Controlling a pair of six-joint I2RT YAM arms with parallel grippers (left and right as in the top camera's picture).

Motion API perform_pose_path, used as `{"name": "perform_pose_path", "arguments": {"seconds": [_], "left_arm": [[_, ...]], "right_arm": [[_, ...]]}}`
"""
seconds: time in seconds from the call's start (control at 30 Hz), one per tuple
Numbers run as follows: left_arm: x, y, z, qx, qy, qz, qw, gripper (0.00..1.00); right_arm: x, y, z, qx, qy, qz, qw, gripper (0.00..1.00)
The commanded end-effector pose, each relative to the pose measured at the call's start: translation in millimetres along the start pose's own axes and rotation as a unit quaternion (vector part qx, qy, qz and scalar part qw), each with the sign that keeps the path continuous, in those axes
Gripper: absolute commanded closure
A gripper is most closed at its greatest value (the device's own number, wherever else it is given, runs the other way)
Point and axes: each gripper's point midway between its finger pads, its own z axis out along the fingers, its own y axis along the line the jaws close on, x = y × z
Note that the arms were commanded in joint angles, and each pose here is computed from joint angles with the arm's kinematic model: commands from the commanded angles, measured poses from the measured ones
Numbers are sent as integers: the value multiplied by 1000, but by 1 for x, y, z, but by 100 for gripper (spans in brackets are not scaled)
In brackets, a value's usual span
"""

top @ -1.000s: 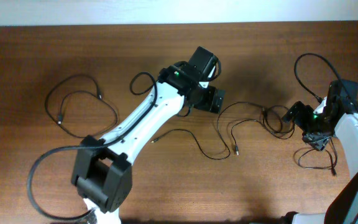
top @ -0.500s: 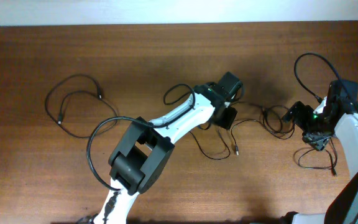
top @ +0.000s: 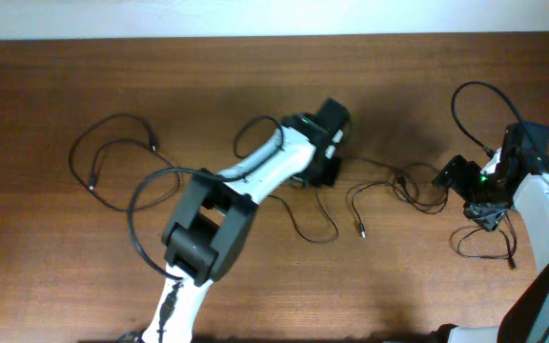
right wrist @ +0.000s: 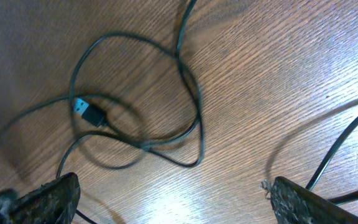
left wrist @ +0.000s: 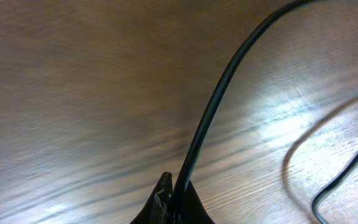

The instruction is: Untangle cables

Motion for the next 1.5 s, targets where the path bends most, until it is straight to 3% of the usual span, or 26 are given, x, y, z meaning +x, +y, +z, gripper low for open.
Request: {"name": "perform_pose_path", "arguments": {"seconds": [0.0,0.2,0.33,0.5,1.07,1.13,1.2,1.3,1.47], "left_arm": [[-63,34,-135,23,-150,-46,987,100],[-63,108,-283,-10,-300,-81,950,100],[-60,138,-341,-28,-374,-108,921,100],[-58,108,-424,18,-488,-59,871,100],[-51,107,-425,18,-481,-61,874,100],[-48,108,-421,18,-474,-63,878,100],[-46,108,-418,18,-468,-66,881,100],[-47,108,-418,45,-467,-115,876,100],[-45,108,-416,44,-460,-117,879,100]], "right_arm": [[-4,1,-4,-4,-8,-1,1000,2],[-4,1,-4,-4,-8,-1,1000,1],[-4,1,-4,-4,-8,-1,1000,2],[-4,1,-4,-4,-8,-1,1000,2],[-4,1,-4,-4,-8,-1,1000,2],[-14,12,-5,-30,-25,32,999,2],[5,28,-7,-80,25,36,996,1],[12,29,-7,-83,39,39,995,2],[9,40,-9,-114,37,33,992,2]]}}
